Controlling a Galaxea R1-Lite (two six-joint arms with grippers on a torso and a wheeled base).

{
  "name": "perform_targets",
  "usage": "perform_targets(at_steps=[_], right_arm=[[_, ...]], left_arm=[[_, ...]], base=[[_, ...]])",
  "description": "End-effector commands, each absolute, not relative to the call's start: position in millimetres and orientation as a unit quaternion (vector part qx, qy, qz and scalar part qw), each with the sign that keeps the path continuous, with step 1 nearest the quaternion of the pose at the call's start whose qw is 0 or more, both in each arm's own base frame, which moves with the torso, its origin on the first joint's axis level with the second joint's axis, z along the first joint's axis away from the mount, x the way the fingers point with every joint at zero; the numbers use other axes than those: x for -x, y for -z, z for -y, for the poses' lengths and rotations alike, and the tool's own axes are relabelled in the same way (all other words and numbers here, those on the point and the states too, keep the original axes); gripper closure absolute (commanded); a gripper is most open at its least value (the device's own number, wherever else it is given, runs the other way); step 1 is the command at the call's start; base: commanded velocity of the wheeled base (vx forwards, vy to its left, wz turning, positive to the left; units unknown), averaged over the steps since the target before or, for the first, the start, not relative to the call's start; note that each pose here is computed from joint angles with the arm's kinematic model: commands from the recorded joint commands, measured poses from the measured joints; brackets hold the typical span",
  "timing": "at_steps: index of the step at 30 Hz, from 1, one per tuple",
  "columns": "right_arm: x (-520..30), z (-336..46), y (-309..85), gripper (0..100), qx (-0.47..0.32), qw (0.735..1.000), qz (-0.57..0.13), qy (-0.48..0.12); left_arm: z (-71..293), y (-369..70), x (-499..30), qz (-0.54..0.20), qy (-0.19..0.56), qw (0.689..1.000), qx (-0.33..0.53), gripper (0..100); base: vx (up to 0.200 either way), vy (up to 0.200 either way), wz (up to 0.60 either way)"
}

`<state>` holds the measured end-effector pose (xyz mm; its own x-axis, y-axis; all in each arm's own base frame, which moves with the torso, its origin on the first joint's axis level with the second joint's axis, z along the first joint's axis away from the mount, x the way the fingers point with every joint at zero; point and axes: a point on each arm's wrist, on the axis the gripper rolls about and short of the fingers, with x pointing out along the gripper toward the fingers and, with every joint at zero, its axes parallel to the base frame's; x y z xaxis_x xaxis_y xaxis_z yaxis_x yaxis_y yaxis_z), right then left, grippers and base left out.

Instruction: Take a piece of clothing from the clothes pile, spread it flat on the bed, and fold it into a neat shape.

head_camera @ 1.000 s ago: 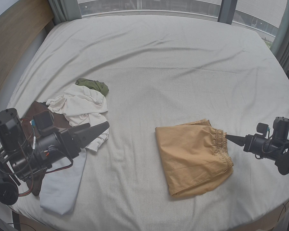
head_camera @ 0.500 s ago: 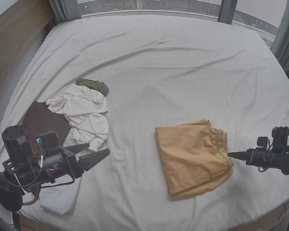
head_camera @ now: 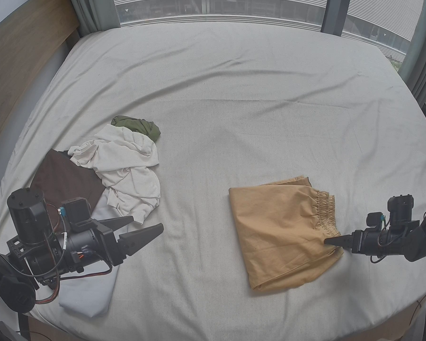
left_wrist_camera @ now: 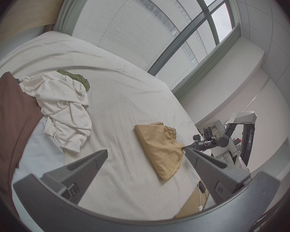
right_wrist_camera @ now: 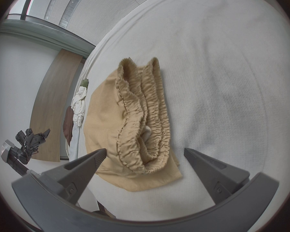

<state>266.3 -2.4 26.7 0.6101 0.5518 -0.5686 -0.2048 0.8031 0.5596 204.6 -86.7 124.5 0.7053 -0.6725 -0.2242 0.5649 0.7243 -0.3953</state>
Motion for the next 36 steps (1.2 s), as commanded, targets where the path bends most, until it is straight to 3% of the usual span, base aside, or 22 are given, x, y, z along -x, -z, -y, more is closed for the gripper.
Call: perform_targets(at_steps=[1, 11, 20, 21, 36], right_arm=[[-267.8, -2.1, -13.4, 0, -0.229, 0.857, -0.406, -0.22], [-274.7, -25.8, -12.8, 0, -0.25, 0.849, -0.388, -0.257], [-281.7, -27.7, -1.2, 0, -0.25, 0.858, -0.367, -0.259], [-282.1, -27.7, -0.2, 100, -0.249, 0.859, -0.365, -0.259], [-265.4, -44.0, -18.7, 100, -0.239, 0.859, -0.338, -0.3]], left_arm=[[86.7, -123.9, -205.0, -0.18, 0.339, 0.911, 0.15, 0], [86.7, -125.3, -204.1, -0.177, 0.34, 0.911, 0.15, 0], [86.7, -125.6, -204.0, -0.176, 0.34, 0.912, 0.15, 0], [86.4, -125.6, -204.1, -0.176, 0.34, 0.912, 0.15, 0], [84.9, -128.8, -203.8, -0.164, 0.339, 0.914, 0.152, 0]], base=[[0.0, 0.0, 0.0], [0.0, 0.0, 0.0], [0.0, 0.0, 0.0], [0.0, 0.0, 0.0], [0.0, 0.0, 0.0]])
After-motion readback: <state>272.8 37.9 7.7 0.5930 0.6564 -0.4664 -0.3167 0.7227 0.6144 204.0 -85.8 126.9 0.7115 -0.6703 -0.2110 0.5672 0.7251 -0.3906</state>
